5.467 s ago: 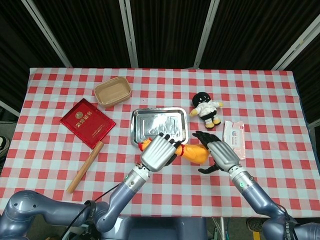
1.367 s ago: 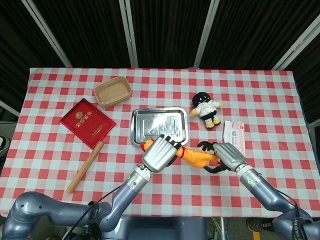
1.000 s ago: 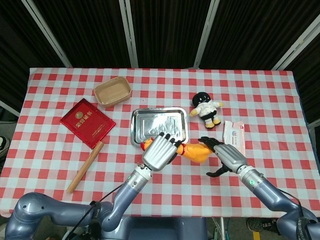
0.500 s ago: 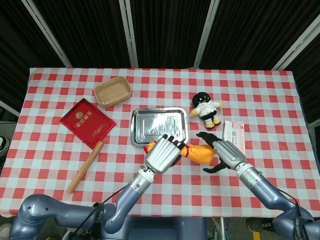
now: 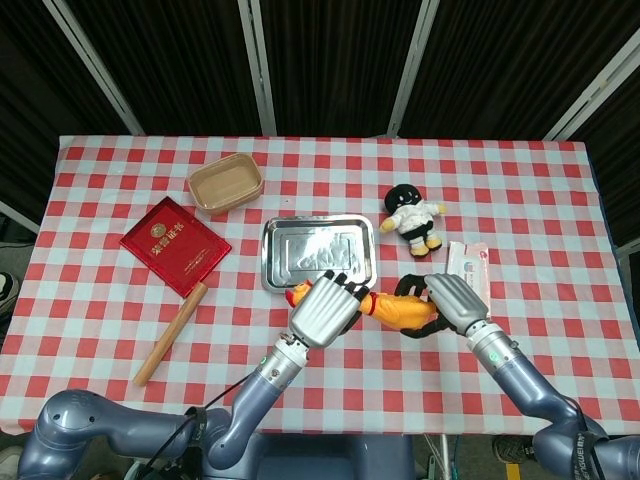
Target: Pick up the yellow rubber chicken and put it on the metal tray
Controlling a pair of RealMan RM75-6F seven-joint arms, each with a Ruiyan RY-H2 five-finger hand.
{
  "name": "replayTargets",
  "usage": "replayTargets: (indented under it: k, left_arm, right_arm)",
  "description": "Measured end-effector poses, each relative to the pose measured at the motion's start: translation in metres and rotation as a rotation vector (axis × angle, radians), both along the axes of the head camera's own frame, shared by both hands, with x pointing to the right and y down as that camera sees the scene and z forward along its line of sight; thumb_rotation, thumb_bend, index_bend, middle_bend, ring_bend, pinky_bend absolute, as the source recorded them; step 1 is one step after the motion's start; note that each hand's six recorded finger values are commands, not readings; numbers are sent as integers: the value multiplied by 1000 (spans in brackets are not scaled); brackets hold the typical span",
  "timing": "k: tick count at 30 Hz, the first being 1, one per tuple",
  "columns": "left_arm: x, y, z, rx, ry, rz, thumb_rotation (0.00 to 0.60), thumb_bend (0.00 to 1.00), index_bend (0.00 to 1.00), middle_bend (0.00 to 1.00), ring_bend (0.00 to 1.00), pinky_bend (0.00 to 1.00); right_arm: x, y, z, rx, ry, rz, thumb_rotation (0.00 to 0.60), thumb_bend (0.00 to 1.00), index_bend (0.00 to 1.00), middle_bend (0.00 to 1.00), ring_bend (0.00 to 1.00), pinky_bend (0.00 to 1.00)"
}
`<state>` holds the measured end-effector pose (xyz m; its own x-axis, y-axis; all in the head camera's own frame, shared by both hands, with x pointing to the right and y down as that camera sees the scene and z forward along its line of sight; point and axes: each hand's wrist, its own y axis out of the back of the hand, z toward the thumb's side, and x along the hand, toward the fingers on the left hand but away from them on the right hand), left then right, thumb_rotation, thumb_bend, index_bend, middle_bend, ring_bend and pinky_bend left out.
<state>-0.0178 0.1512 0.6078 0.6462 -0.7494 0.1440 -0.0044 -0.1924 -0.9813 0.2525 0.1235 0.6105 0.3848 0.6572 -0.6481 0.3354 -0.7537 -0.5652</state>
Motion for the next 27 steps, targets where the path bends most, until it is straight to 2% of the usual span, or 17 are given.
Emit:
replayTargets:
  k: [8,12,17,19,21,23,24,26,27]
  left_arm:
    - [0,2,0,-6,1,8,600,678,637,643,547,653]
    - [1,2,-1,-5,5,12,600,678,638,642,547,653]
    - [2,3,-2,-5,5,16,600,676,638,642,547,653]
    - [2,3,-2,-3,4,16,600,675,637,642,547,653]
    - [1,2,-2,-2,4,16,600,674,637,640,547,653]
    - [1,2,-3,-1,5,15,600,674,637,640,546,653]
    - [1,2,-3,0,5,14,600,674,636,639,546,652]
    - [0,2,-3,-1,8,12,600,674,636,639,546,651]
    - [0,1,-4,-1,9,10,600,674,636,639,546,649]
  right_arm:
    - [0,0,2,15,14,6,600,500,1000,898,974,946]
    - [-1,-1,3,24,14,10,600,501,1000,945,1000,983]
    - [0,-2,2,41,19,15,600,500,1000,937,983,975]
    - [0,-2,1,42,14,23,600,501,970,844,912,930]
    - [1,-1,-1,38,10,26,600,483,834,687,794,850]
    - [1,2,-1,23,0,25,600,386,558,481,572,675]
    - [1,3,-2,14,-4,23,600,302,390,357,428,554]
    - [1,7,-3,-5,-11,8,600,157,122,144,203,365]
    - [1,9,-3,-14,-12,-1,600,107,54,80,134,298]
